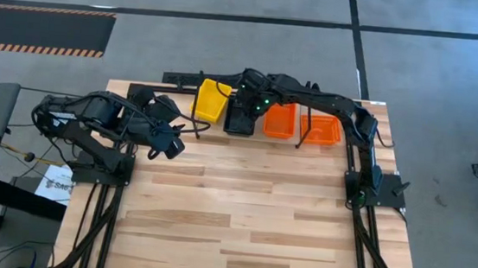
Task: Stack baskets on shelf by color
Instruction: Stack the orange bin on top of the other orange bin on the shelf
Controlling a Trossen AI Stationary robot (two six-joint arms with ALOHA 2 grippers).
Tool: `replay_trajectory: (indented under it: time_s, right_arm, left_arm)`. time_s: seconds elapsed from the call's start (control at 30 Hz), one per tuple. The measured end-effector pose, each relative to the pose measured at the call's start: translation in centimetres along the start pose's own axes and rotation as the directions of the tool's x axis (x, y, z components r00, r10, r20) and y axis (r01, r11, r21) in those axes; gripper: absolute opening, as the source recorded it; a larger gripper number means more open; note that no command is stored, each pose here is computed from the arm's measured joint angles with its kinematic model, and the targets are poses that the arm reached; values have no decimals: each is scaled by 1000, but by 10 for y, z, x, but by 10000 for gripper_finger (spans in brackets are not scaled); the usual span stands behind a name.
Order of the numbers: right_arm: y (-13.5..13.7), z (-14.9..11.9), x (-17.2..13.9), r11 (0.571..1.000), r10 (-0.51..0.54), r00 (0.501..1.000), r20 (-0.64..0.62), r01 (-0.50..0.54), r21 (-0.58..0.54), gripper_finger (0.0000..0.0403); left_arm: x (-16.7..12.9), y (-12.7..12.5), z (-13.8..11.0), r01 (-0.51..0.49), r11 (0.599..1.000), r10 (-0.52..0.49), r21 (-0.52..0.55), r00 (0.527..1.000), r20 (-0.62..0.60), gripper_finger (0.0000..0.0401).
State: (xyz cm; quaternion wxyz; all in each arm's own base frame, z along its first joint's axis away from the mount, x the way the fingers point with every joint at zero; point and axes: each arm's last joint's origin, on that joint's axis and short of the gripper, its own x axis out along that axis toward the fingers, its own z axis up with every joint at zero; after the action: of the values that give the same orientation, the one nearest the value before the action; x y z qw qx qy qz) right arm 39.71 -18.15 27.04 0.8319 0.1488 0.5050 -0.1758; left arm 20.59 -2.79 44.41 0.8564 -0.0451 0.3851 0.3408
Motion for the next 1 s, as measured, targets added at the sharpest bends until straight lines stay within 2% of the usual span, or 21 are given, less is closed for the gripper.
replay_trajectory:
  time_s: [0.13,0.27,0.33,0.5,0.73,1.0]
  right_arm:
    - [0,0,1,1000,10,1000,0,-10,5,0]
    - [4,-2,12,982,189,982,24,-190,14,0]
    - [8,-5,19,972,232,972,34,-233,15,0]
    - [10,-15,29,985,173,985,-11,-173,11,0]
    - [-4,-23,31,999,-27,997,-79,28,17,0]
    - [-8,-23,31,998,-61,995,-83,62,15,0]
  left_arm:
    - [0,0,0,0,1000,0,0,1000,0,174]
    - [0,0,0,0,1000,0,0,1000,0,174]
    - [0,0,0,0,1000,0,0,1000,0,174]
    - [0,0,0,1,1000,-1,-3,1000,-1,174]
    - [0,0,0,2,1000,-2,-2,1000,-1,174]
    - [0,0,0,2,1000,-2,-3,1000,-1,174]
